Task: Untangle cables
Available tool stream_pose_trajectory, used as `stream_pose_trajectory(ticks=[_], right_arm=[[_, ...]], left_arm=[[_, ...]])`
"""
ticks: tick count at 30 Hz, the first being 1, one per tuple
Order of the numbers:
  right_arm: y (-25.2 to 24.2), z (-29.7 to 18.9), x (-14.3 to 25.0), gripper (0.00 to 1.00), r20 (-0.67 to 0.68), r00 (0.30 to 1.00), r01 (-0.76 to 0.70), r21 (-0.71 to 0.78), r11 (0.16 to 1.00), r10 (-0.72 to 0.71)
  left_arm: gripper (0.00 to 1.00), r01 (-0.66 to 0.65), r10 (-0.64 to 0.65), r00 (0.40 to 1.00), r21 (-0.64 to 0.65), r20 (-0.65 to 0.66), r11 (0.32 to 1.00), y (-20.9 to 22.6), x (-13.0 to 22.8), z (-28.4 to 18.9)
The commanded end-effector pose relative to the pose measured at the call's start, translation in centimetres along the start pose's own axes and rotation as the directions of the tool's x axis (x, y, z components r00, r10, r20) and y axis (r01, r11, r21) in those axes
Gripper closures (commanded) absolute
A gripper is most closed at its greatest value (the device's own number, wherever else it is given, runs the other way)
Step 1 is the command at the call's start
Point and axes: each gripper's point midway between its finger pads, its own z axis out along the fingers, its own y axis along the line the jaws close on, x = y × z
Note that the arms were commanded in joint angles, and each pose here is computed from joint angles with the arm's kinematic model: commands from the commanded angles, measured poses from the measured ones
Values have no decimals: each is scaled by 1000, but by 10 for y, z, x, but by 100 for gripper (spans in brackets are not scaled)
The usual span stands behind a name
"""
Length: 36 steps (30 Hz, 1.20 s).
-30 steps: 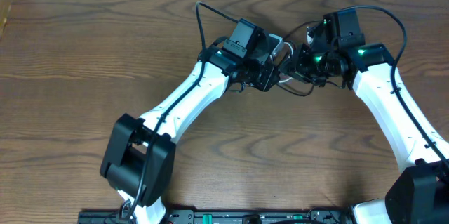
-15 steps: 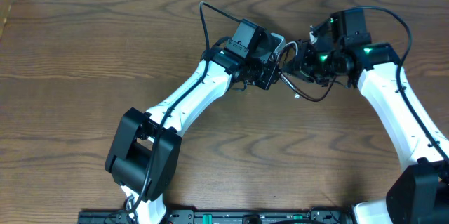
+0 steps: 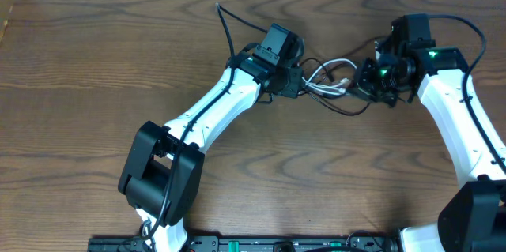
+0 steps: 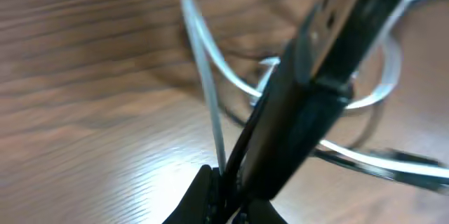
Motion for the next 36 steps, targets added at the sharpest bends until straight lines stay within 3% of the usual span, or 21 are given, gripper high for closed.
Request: stream_pose_trajectory(ticks=[1, 9, 13, 16, 19, 21, 24, 28, 36], right_arm=[[-30, 1, -10, 99, 54, 998, 26, 177, 984, -36], [-92, -7, 10, 87, -29, 999, 41, 491, 870, -30], [-104, -1, 13, 86, -62, 998, 26, 520, 854, 7], [-83, 12, 13, 83, -123, 989, 123, 394, 911, -80], [-25, 14, 17, 73, -140, 946, 304, 67, 950, -293], [4, 6, 17, 68, -82, 924, 369, -68, 927, -374], [48, -13, 17, 48, 36, 884, 460, -238, 855, -465], [71, -20, 23, 35, 87, 852, 516, -297, 803, -516], [89, 7, 56, 39, 40, 729, 650, -352, 674, -683]], left_arm=[[92, 83, -75, 996, -167, 50, 982, 34, -6, -1], [93, 81, -63, 994, -223, 87, 972, 43, -13, -13], [92, 62, -33, 987, -184, 155, 981, 31, -27, -47], [93, 22, -9, 981, -64, 196, 998, 3, -33, -84], [93, -39, 5, 980, 168, 201, 985, -43, -28, -122], [93, -75, 17, 978, 276, 206, 958, -64, -24, -140], [92, -101, 16, 974, 364, 228, 926, -81, -24, -163], [92, -87, -40, 964, 451, 264, 888, -90, -34, -192], [93, -19, -194, 927, 555, 322, 831, -83, -59, -239]])
